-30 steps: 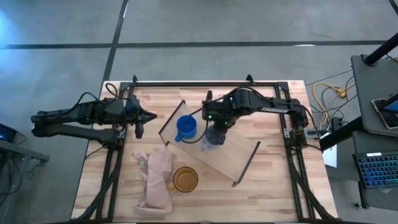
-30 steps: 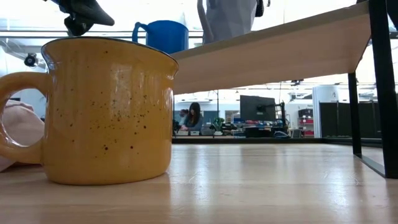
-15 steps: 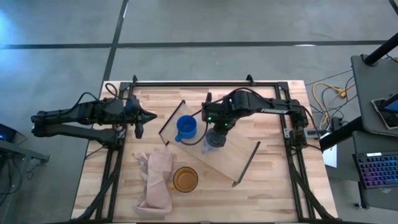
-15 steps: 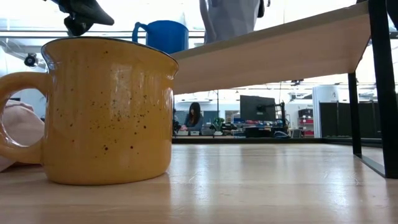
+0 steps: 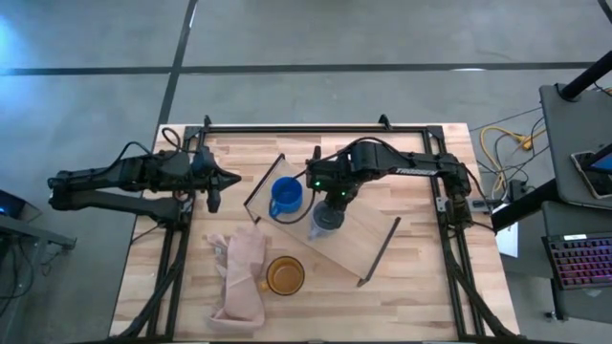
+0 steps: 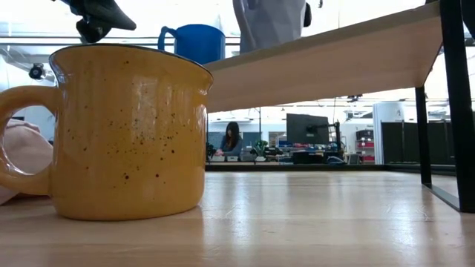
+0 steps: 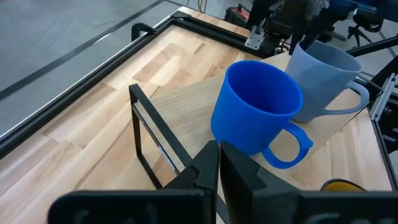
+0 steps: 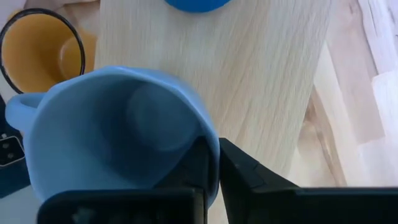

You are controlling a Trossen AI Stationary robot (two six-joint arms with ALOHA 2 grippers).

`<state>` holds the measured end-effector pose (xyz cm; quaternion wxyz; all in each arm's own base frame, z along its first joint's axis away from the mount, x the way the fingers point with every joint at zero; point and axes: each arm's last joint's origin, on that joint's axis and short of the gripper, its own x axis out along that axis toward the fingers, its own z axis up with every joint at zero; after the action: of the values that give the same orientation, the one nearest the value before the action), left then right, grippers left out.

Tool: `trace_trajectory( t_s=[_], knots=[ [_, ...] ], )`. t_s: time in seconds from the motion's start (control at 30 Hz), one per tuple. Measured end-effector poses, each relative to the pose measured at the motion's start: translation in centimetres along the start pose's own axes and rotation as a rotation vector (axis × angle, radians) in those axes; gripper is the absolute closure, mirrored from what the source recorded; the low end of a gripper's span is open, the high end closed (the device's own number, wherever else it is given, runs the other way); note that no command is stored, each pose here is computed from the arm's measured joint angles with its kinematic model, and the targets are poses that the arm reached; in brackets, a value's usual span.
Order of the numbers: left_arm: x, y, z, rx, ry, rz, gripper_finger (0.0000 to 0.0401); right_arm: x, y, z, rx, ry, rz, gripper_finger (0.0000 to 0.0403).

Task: Stack small to large cups/mugs on shelf
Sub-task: Put the light blue mug on the shelf, then put the yellow mug on the shelf

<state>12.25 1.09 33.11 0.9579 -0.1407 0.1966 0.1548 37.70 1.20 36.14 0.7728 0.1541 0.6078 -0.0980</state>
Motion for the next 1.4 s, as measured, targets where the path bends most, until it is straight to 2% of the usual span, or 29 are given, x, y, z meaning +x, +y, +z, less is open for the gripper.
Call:
trace_trajectory(
  t_s=[0.4, 0.67, 0.9, 1.0, 1.2, 1.3, 1.4],
  knots=[
    [0.0, 0.0, -0.1, 0.003, 0.008, 0.003, 0.0401, -0.8, -0.2, 0.2, 0.010, -0.033, 0.007, 0.0312],
    [0.0, 0.0, -0.1, 0.003, 0.012, -0.011, 0.0401, -4.2, -0.3, 0.2, 0.041, -0.171, -0.016, 0.0299],
    [0.0, -0.5, -0.3, 0.048, 0.069, -0.184, 0.0401, -7.1, -0.6, -1.7, 0.136, -0.231, -0.011, 0.0299],
    [-0.1, -0.7, -0.5, 0.003, 0.111, -0.239, 0.0401, -7.9, 0.2, -2.6, 0.163, -0.247, 0.014, 0.0302],
    [-0.2, -1.0, -1.8, -0.067, 0.277, -0.297, 0.0401, -8.6, 2.7, -4.3, 0.225, -0.253, 0.057, 0.0312],
    [-0.2, -2.1, -1.7, -0.115, 0.301, -0.394, 0.0401, -8.4, 4.6, -5.4, 0.232, -0.236, 0.084, 0.0309],
    [-0.4, -3.9, -1.0, -0.146, 0.239, -0.545, 0.0401, -8.5, 6.2, -6.5, 0.231, -0.223, 0.109, 0.0306]
  ],
)
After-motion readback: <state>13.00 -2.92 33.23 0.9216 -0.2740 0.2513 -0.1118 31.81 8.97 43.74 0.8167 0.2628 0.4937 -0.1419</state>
